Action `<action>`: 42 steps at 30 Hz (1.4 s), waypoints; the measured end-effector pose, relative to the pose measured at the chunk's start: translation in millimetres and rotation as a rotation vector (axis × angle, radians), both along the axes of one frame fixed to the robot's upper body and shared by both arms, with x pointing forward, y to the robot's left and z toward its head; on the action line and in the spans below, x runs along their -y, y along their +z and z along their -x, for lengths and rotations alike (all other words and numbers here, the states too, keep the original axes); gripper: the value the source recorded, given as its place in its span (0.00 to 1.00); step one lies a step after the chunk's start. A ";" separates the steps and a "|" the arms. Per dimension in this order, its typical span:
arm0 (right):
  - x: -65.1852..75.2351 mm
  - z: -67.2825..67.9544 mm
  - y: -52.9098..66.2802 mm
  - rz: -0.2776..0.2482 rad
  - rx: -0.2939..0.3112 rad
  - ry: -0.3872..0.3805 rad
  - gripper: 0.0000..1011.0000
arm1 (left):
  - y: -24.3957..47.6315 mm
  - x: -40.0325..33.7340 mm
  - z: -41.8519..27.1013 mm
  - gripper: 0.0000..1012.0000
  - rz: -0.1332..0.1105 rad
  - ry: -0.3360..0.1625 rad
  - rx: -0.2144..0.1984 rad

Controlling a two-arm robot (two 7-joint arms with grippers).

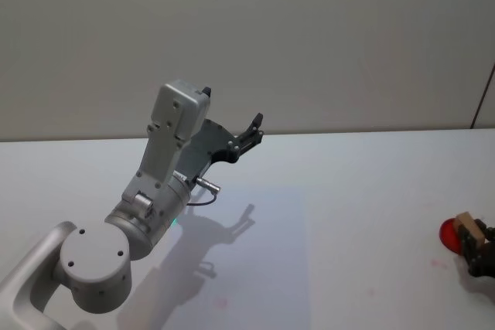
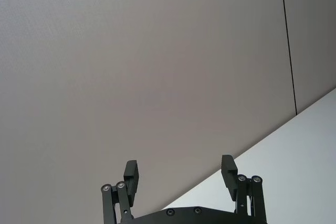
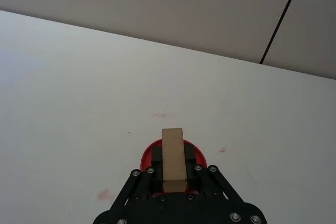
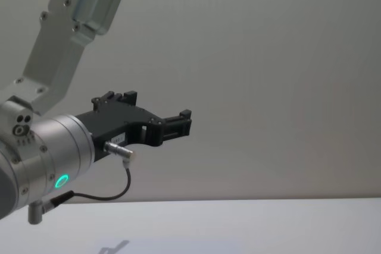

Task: Use the one hand to pick up the stamp and affix it onto the A4 paper.

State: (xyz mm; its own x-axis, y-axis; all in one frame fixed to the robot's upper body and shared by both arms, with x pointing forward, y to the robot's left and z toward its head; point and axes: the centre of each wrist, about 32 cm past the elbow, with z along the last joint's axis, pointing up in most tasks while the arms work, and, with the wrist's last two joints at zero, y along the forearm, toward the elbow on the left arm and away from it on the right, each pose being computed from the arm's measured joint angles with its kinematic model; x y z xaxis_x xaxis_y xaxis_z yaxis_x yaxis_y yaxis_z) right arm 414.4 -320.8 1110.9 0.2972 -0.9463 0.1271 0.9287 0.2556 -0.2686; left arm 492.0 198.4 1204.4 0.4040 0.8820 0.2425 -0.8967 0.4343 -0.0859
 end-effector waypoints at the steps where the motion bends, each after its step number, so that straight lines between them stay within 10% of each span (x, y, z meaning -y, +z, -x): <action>1: 0.0 0.0 0.0 0.000 0.000 0.000 0.23 | 0.0 0.0 0.0 0.99 0.000 0.000 0.000; 25: -2.6 -3.8 14.7 0.001 0.047 0.018 0.93 | 0.0 0.0 0.0 0.99 0.000 0.000 0.000; 42: -9.3 -4.0 35.7 -0.002 0.109 0.040 0.99 | 0.0 0.0 0.0 0.99 0.000 0.000 0.000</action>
